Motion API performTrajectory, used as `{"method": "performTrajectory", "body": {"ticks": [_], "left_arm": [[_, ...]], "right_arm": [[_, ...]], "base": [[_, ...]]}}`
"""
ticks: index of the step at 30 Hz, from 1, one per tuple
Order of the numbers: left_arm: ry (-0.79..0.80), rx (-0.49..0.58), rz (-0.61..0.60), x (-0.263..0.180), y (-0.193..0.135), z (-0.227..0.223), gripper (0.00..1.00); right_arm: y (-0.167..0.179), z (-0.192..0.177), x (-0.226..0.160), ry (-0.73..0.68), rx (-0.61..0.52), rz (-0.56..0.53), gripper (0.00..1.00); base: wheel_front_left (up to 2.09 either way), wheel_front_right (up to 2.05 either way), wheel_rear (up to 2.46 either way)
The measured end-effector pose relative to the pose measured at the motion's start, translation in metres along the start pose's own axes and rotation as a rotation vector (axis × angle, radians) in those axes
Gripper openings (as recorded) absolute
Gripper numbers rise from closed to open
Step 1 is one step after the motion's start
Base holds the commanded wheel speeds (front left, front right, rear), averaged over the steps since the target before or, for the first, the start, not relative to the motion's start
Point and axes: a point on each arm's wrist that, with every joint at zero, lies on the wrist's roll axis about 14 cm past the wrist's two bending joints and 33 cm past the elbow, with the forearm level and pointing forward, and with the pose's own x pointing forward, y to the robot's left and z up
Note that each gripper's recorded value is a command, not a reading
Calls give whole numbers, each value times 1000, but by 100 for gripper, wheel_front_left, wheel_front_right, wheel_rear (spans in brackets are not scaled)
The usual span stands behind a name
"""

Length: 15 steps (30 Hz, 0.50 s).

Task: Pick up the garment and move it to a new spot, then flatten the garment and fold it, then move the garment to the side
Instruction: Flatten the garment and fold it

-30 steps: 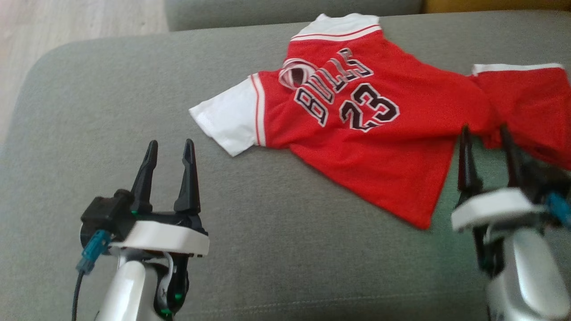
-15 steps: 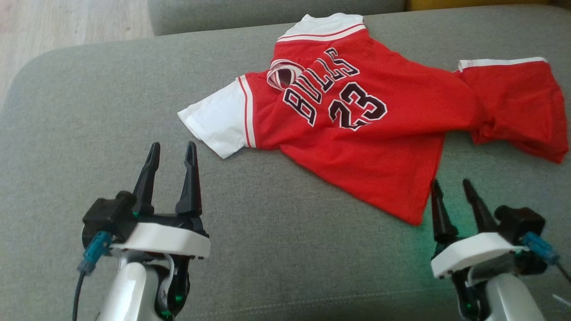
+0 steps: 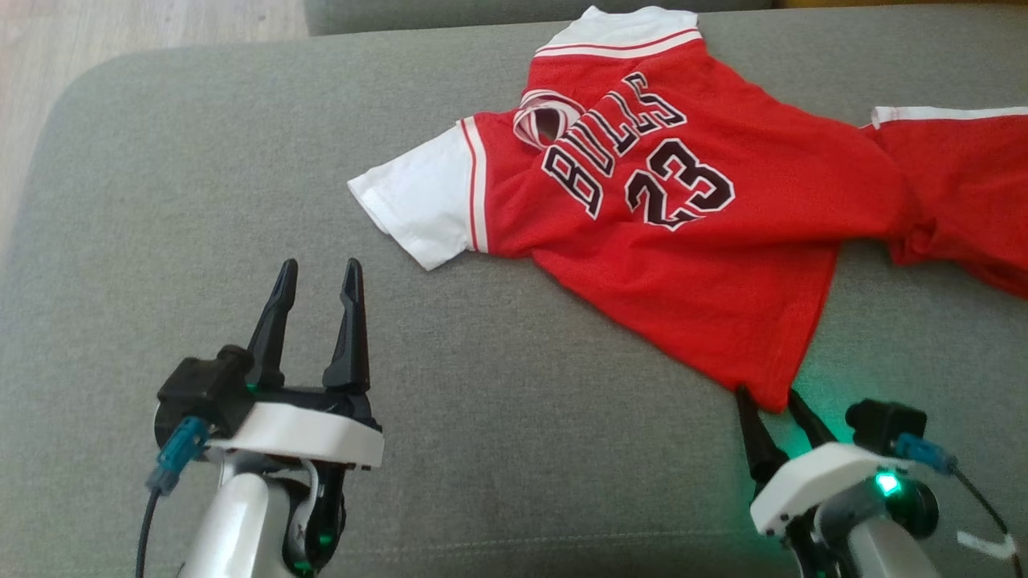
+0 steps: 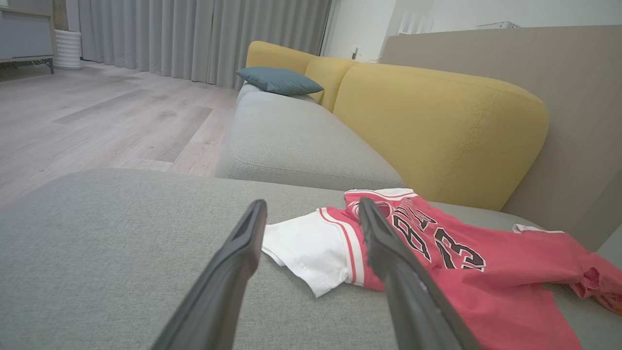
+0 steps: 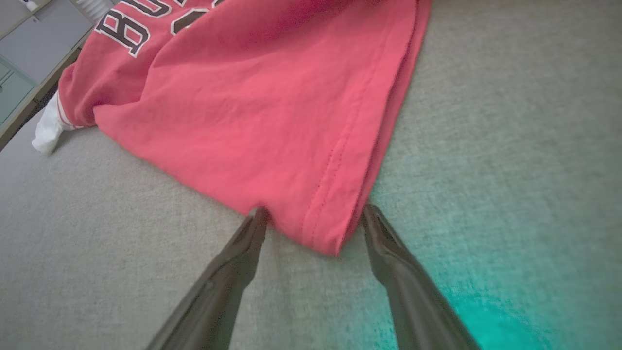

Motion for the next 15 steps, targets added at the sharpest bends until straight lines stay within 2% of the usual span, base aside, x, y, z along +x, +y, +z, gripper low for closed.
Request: {"method": "performTrajectory", "body": {"ticks": [10,11,12,15], "left_arm": [[3,10,14,-2,6,-1,100],[3,10,14,-2,6,-1,100],[3,10,13,-1,6,-1,100],[3,9,10,0,5,-1,100]], "right_arm": [[4,5,16,-8,40,10,99],[4,5,17,-10,44,10,42],[4,7,18,-16,42,9,0],[1,10,18,-27,31,1,0]], "base": [[0,0,0],[0,0,0],[0,0,0],[0,0,0]]}}
